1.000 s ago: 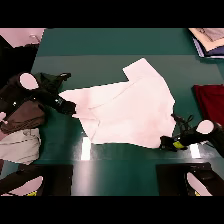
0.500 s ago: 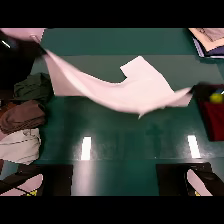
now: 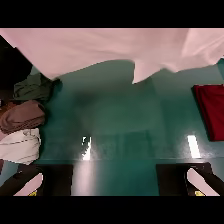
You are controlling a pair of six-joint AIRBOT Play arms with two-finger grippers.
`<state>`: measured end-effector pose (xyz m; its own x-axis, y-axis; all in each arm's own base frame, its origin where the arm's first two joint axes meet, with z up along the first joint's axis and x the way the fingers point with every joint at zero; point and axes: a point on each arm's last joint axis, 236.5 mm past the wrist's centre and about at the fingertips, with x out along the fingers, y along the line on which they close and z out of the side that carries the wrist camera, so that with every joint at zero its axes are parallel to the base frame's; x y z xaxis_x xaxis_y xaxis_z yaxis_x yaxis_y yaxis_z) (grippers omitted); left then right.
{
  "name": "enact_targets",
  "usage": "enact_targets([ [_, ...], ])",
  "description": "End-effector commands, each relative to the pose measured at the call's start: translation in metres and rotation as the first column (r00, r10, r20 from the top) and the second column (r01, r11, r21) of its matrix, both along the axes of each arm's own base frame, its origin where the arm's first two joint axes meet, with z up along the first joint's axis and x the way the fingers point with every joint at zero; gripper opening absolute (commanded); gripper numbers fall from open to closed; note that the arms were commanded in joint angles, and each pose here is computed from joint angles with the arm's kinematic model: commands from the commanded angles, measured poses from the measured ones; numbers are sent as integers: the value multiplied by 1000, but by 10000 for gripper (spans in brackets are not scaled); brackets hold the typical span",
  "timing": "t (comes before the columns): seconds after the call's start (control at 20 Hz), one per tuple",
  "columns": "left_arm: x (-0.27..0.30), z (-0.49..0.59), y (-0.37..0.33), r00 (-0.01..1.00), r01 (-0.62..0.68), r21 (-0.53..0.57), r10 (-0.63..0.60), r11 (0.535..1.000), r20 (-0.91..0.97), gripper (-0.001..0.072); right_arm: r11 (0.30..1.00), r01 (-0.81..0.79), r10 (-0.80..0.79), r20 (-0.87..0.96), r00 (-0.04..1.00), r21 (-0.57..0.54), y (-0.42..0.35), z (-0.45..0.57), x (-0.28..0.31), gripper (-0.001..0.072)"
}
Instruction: Fold the shirts.
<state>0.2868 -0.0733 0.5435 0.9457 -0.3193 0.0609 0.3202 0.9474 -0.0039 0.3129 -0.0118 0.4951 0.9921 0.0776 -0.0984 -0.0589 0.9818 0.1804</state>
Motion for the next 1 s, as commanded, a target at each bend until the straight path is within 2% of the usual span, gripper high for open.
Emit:
enact_targets([
  [0.0, -74, 65, 6, 965, -21, -49, 33, 999, 260, 23, 993, 89, -69, 240, 968, -76, 1, 69, -54, 19],
  [0.15, -113, 80, 5, 944, -18, -51, 34, 999, 328, 23, 978, 180, -137, 330, 934, -104, -3, 79, -89, 19],
  [0.25, -119, 77, 3, 947, -17, -43, 30, 999, 321, 23, 968, 219, -169, 332, 928, -120, -5, 77, -100, 18],
  [0.35, -99, 54, 2, 973, -19, -20, 23, 1000, 229, 23, 968, 208, -165, 270, 949, -138, -6, 68, -93, 18],
  [0.45, -59, 11, 1, 997, -13, -20, 14, 1000, 73, 23, 981, 136, -118, 132, 984, -139, -6, 43, -69, 18],
  [0.55, -6, -56, 1, 989, -8, -17, 5, 1000, -146, 23, 997, 28, -32, -56, 998, -78, -8, -3, -30, 18],
  [0.65, 44, -139, 1, 921, 6, -6, -8, 1000, -390, 23, 998, -67, 70, -281, 957, 21, -8, -74, 15, 18],
  [0.7, 65, -187, -1, 857, 21, -10, -23, 1000, -515, 23, 992, -105, 126, -405, 905, 76, -5, -119, 35, 18],
  [0.85, 108, -317, -3, 624, 35, -30, -45, 999, -781, 24, 989, -97, 151, -730, 667, 116, -3, -248, 70, 18],
  [0.95, 130, -390, -8, 484, 39, -67, -78, 997, -871, 24, 988, -109, 154, -841, 519, 114, 6, -316, 89, 19],
])
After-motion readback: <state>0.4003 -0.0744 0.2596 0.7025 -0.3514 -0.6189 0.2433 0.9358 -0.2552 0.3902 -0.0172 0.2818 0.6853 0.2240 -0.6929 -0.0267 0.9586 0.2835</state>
